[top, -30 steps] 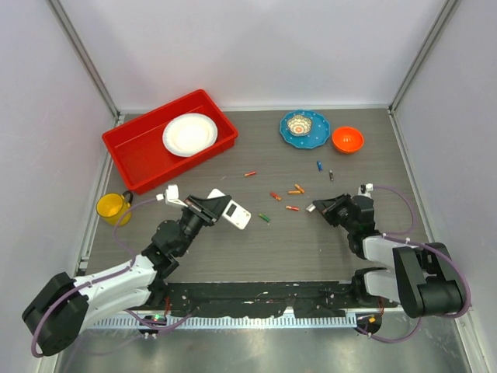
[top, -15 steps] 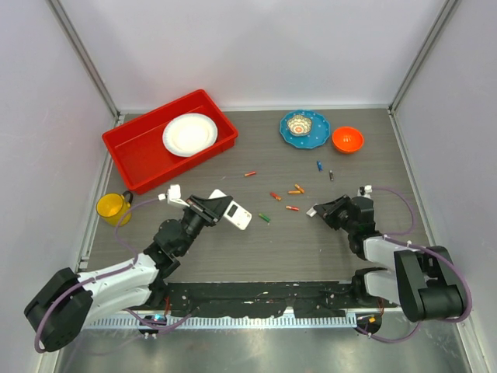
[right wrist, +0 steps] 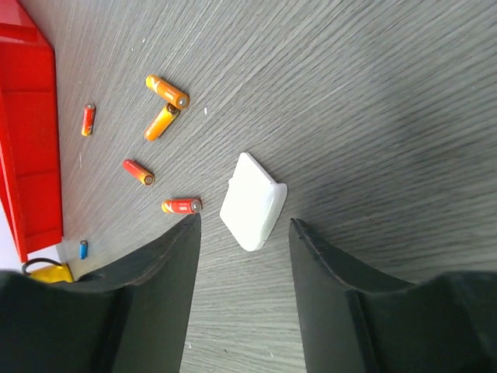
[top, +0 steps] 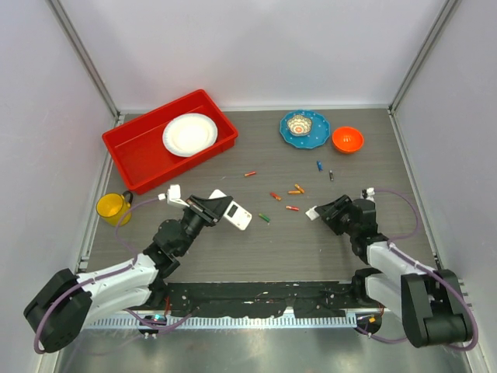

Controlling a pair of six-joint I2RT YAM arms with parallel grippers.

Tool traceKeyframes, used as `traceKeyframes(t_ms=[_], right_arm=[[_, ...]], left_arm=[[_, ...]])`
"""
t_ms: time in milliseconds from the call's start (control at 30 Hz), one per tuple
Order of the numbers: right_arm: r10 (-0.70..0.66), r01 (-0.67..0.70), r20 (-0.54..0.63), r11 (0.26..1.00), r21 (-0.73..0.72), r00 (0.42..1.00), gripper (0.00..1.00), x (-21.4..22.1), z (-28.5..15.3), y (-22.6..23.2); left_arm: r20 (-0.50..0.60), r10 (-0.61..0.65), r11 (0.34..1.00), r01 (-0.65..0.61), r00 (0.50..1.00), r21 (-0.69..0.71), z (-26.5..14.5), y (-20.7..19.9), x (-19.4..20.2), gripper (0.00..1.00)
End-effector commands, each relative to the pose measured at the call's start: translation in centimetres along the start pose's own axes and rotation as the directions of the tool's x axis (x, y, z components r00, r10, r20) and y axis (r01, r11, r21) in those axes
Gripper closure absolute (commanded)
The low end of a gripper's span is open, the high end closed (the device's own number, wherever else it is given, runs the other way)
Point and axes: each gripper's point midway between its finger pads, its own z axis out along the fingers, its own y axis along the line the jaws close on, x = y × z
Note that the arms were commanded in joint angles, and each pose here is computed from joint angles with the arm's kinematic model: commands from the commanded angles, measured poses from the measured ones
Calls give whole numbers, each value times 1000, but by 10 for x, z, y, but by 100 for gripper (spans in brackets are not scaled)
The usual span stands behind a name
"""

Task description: Load the batteries into the remote control

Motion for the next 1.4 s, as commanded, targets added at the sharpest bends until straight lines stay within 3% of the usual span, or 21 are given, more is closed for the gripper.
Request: traceKeyframes(t_ms=[0, 67, 267, 367, 433, 467, 500, 567, 633, 767, 900, 967, 1067, 1133, 1233, 1367], right_arm=[[-64, 61, 48, 996, 66, 997, 42, -17, -11, 0], [-84, 79, 53, 992, 96, 995, 35, -19, -20, -2], [-278, 243, 140, 943, 226, 950, 27, -61, -50, 8], [-383, 328, 186, 905, 270, 905, 27, -88, -60, 33], [-462, 421, 127, 870, 257, 878, 27, -72, -52, 50], [-512, 447, 179, 840, 307, 840, 27, -85, -55, 63], [-597, 548, 111, 784, 291, 795, 27, -58, -49, 75], [-682, 610, 135, 712, 348, 719, 27, -61, -52, 93], [-736, 683, 84, 659, 316, 671, 27, -39, -44, 105], [-782, 750, 80, 618, 236, 619, 28, -18, -33, 127], [-780, 775, 125, 624, 100, 613, 30, 1, -20, 157], [-794, 796, 94, 604, 28, 600, 31, 20, -11, 164], [-849, 849, 15, 527, -38, 527, 31, 46, 4, 171], [-887, 883, -73, 461, -81, 456, 32, 66, 8, 163], [-943, 939, -98, 327, -109, 317, 33, 95, 12, 162], [-954, 951, -150, 280, -133, 260, 34, 114, 22, 154]], left_arm=[[33, -13, 998, 11, 999, 56, -1, -18, -12, 100], [35, -6, 999, 4, 999, 41, -2, -15, -11, 100], [45, 20, 999, -22, 999, 35, -3, -14, -14, 100], [-3, 67, 997, -67, 998, 32, 0, -12, -8, 100], [-77, 81, 997, -80, 994, 24, -3, -5, 2, 100], [-77, 65, 998, -64, 995, 8, -3, 0, -3, 100], [-85, 53, 999, -53, 995, 3, -5, 3, -4, 100], [-113, 27, 1000, -28, 993, -3, -12, 8, -9, 100], [-146, -10, 997, -1, 989, -78, -17, 23, -11, 100], [-158, -11, 999, 3, 987, -49, -28, 7, -22, 100], [-196, -13, 999, 7, 981, -34, -34, -2, -19, 100], [-245, -28, 1000, 24, 969, -17, -37, -6, -11, 100], [-320, -29, 998, 45, 947, 43, -41, -17, -2, 100], [-331, -24, 996, 50, 943, 70, -41, -24, -3, 100], [-381, -18, 995, 55, 925, 88, -44, -29, 2, 100], [-440, -39, 993, 86, 897, 86, -46, -26, 12, 100]])
